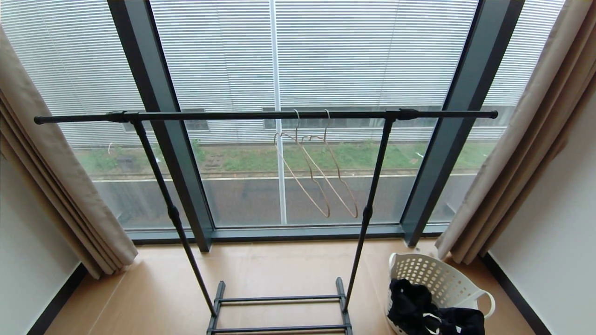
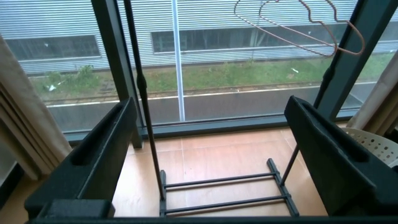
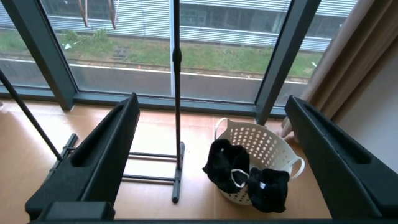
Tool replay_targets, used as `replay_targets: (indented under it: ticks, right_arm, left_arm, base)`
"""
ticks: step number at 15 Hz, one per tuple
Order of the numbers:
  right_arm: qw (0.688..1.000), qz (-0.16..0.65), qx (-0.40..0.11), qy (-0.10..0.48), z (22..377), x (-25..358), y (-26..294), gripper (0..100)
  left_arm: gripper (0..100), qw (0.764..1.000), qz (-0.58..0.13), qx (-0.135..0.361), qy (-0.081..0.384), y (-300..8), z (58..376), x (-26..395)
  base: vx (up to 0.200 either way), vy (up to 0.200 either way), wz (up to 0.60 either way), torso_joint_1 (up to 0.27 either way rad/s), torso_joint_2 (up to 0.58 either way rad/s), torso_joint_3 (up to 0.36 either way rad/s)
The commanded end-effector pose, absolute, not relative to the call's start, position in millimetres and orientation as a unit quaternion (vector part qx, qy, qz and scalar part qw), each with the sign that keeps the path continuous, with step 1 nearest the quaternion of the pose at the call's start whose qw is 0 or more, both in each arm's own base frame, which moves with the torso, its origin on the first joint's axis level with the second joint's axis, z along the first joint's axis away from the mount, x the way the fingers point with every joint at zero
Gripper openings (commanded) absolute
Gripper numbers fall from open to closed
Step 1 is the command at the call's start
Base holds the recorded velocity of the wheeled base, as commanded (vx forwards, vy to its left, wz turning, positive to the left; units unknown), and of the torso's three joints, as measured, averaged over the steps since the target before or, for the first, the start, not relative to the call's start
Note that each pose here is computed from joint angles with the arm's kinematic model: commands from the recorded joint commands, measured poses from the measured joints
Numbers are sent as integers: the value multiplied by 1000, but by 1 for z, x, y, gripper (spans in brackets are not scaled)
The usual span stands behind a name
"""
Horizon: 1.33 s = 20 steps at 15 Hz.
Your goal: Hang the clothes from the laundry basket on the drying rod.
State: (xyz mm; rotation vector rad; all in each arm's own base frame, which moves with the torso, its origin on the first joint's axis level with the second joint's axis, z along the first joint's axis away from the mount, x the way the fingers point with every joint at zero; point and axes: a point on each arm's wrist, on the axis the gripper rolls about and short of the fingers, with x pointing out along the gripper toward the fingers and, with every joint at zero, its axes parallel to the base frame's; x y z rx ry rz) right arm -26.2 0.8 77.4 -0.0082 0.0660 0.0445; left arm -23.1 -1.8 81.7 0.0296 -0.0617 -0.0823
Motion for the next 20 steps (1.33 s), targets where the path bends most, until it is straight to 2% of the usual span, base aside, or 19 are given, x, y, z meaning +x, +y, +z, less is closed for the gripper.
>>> replay_targets:
  ticks: [1, 14, 20]
  right_arm:
    - [999, 22, -5, 34, 78, -26, 1, 100]
    - [999, 22, -2, 34, 78, -26, 1, 100]
    - [999, 22, -2, 34, 78, -26, 1, 100]
  left_arm:
    - [100, 999, -41, 14, -31, -2, 82, -23]
    - [100, 999, -43, 14, -30, -2, 82, -23]
    - [100, 998, -44, 14, -30, -2, 82, -23]
  base:
    - [0, 0, 0, -139, 325, 183]
    - [0, 0, 0, -152, 349, 193]
    - [0, 0, 0, -193, 465, 273]
